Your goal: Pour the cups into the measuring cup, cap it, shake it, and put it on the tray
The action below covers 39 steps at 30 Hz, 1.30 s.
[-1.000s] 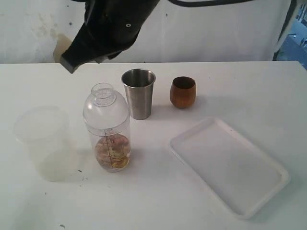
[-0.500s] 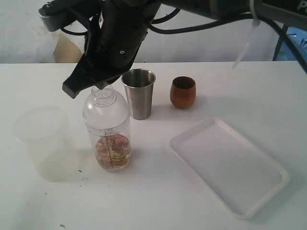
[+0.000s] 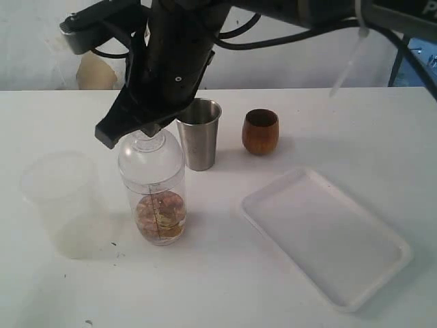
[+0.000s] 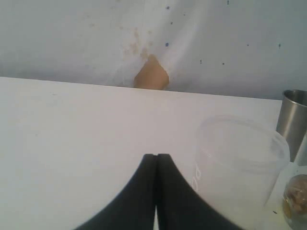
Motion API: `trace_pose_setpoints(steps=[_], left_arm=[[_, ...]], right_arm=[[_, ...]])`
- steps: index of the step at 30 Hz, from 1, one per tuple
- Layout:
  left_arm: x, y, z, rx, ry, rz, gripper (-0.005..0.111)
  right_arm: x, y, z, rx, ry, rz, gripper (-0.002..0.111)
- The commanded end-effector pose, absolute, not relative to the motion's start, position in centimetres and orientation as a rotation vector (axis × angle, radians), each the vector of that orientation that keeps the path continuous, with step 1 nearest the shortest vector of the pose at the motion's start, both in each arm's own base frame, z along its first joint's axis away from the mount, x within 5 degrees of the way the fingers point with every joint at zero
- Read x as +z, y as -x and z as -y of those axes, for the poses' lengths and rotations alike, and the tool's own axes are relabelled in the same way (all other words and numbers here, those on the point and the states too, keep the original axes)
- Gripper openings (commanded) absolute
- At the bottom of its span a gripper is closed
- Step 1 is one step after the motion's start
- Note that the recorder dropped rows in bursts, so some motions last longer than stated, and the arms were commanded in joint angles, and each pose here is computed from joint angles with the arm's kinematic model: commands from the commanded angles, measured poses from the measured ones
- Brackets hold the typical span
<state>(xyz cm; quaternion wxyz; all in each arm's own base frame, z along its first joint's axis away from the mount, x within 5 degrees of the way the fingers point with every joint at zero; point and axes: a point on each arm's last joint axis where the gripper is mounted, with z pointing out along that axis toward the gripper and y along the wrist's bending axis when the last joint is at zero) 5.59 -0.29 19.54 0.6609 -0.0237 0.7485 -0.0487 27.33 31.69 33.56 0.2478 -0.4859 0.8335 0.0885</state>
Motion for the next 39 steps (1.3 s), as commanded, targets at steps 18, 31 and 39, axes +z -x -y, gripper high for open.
trace_pose_setpoints(steps=[18,31,39], left_arm=[[19.5,-5.6,0.3,-0.106,0.053,-1.681,0.0],[19.5,-5.6,0.3,-0.106,0.053,-1.681,0.0],[19.5,-5.6,0.3,-0.106,0.053,-1.681,0.0]], right_arm=[[29.7,-28.1,-32.5,0.193,1.39,-2.379,0.0],[26.5,-28.3,-32.5,0.097,1.475,-2.512,0.0],[25.0,-28.6,-32.9,0.076,1.493,-2.539,0.0]])
